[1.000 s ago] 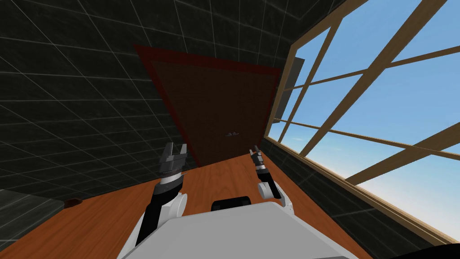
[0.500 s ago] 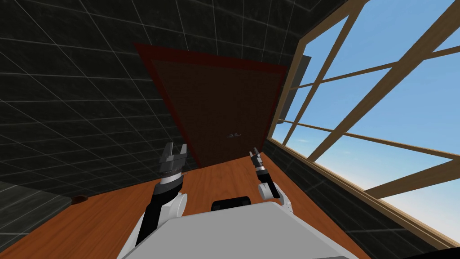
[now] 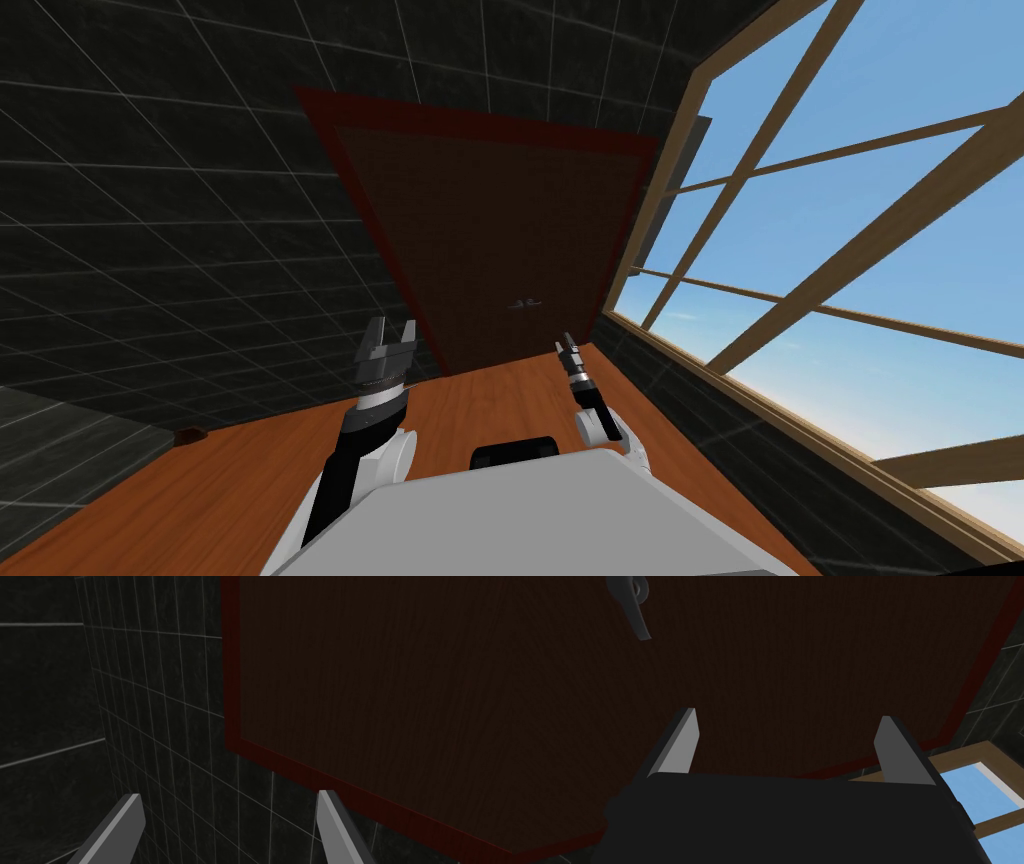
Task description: Pull the door open
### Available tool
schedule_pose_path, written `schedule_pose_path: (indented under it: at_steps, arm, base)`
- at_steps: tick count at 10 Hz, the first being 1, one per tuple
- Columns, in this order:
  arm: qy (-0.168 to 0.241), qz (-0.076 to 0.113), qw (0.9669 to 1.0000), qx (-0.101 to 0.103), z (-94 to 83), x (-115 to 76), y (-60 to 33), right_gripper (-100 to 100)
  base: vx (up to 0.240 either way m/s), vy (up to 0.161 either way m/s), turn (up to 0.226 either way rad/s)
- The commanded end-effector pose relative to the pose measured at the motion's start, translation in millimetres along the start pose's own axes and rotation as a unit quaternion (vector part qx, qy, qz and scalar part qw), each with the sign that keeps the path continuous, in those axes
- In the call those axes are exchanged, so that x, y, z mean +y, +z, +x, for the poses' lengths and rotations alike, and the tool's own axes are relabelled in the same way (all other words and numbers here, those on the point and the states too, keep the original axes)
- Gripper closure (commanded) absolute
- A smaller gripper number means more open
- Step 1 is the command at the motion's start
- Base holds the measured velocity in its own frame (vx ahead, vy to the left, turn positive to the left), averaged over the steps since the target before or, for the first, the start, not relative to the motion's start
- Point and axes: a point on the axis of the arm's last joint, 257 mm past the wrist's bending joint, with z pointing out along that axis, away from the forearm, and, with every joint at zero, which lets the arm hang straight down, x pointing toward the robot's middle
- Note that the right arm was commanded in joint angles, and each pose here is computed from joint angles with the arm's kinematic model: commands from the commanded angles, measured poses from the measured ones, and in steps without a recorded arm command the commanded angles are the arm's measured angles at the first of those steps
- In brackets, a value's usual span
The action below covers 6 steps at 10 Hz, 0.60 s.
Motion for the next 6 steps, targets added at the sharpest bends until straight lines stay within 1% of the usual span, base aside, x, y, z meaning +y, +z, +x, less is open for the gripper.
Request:
schedule_pose_path:
  at_steps: [1,6]
  arm:
    - [-0.001,0.01,0.9999,-0.002,-5.3,-10.6,-3.0,-100]
    - [-0.006,0.039,0.9992,-0.007,-20.8,-40.9,-11.8,-100]
  base:
    - [0.096,0.003,0.055]
    - [0.098,-0.006,0.058]
